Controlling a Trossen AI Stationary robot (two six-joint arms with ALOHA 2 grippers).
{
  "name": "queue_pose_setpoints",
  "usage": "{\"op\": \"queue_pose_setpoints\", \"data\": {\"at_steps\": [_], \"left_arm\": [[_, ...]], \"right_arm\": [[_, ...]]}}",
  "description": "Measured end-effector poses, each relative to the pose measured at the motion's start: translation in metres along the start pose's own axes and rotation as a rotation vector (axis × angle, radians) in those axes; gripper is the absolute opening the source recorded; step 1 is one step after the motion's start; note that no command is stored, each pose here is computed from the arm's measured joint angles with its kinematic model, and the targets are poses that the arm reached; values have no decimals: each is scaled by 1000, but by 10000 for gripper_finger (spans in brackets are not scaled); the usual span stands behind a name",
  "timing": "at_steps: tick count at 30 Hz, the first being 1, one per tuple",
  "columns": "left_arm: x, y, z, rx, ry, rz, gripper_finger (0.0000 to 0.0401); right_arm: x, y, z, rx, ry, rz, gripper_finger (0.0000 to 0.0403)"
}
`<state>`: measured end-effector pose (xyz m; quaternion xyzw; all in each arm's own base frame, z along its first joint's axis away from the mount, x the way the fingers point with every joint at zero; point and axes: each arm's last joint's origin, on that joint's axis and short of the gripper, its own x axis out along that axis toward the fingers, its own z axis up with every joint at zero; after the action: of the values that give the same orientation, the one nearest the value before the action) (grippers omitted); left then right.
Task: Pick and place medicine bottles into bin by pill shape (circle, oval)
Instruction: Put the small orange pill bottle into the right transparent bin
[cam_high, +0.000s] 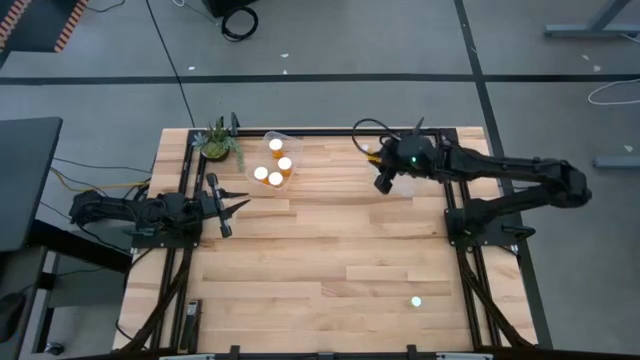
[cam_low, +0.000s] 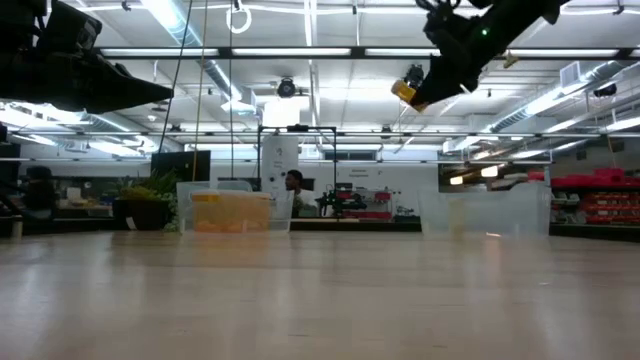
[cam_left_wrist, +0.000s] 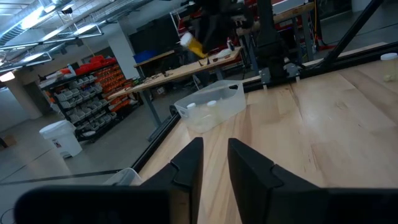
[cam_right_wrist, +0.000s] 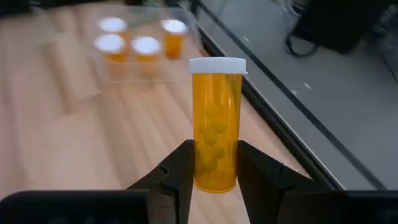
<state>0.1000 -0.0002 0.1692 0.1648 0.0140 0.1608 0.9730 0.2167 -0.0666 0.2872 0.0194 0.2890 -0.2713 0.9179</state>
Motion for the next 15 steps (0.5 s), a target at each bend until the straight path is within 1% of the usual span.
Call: {"op": "queue_pose_setpoints", "data": {"at_steps": [5,7,9,12,15], "left_arm": [[0,0,0,0,0,0,82],[0,0,0,0,0,0,84],[0,0,0,0,0,0,87],[0,0,0,0,0,0,89],[0,0,0,0,0,0,87]], "right_arm": [[-2,22,-6,-53,11,76,119],[-1,29,-13,-58,9,80,119],[2,36,-19,-62,-18,86,119],[7,42,-27,-73,-105,112,119],[13,46,-37,-69,-171,154,119]]}}
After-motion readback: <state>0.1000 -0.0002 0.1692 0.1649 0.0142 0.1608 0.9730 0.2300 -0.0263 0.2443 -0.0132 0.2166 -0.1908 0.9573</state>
